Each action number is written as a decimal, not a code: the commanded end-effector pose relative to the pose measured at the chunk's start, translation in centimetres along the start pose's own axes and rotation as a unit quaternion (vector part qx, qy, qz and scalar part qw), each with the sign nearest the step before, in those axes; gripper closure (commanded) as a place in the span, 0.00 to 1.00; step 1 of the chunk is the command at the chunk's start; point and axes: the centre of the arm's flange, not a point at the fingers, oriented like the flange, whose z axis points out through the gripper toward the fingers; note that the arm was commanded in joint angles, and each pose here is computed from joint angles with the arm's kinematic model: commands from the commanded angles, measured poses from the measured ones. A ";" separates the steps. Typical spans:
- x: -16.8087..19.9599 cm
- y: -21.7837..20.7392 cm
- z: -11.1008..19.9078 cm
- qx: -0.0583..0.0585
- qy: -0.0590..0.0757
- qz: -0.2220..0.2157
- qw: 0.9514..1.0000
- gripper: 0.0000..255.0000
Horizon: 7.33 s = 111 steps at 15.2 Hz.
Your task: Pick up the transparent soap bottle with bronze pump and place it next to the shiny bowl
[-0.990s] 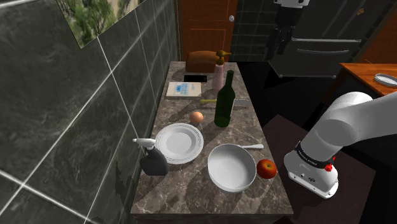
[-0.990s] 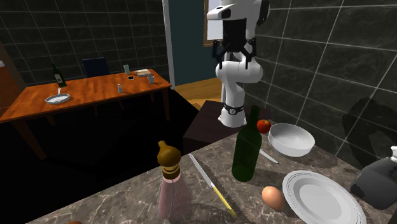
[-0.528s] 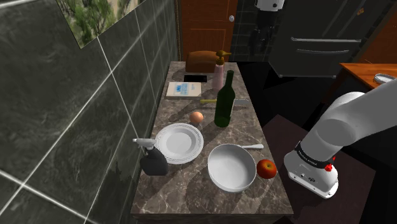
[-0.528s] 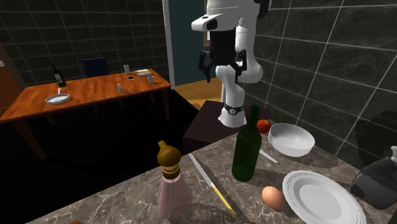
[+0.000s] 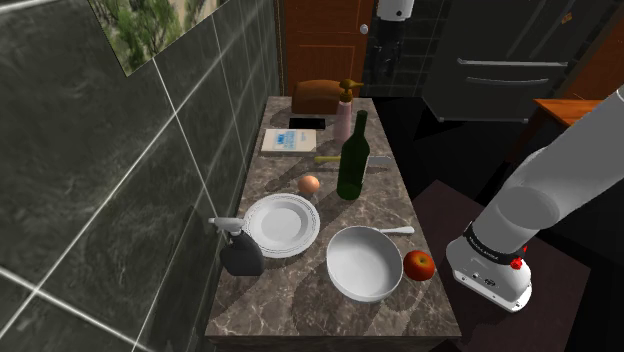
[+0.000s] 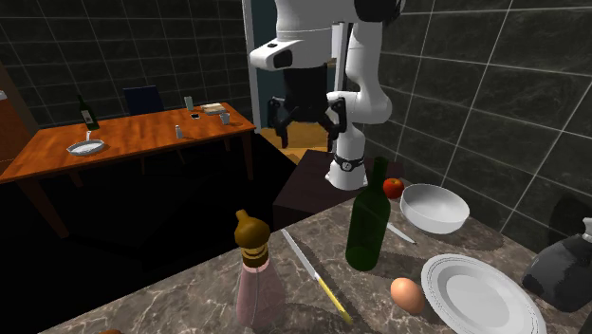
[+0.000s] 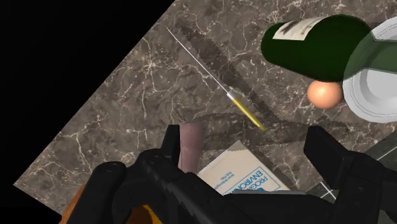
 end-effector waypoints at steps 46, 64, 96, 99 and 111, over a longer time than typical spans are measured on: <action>16.9 5.5 4.0 -0.022 0.000 -0.014 1.000 1.00; 16.4 5.2 -5.5 -0.022 0.000 -0.014 1.000 1.00; -3.7 -20.6 -22.1 -0.022 0.000 -0.014 1.000 1.00; -6.0 -23.5 -23.7 -0.022 0.000 -0.014 1.000 1.00; -8.9 -27.4 -21.8 -0.022 0.000 -0.014 1.000 1.00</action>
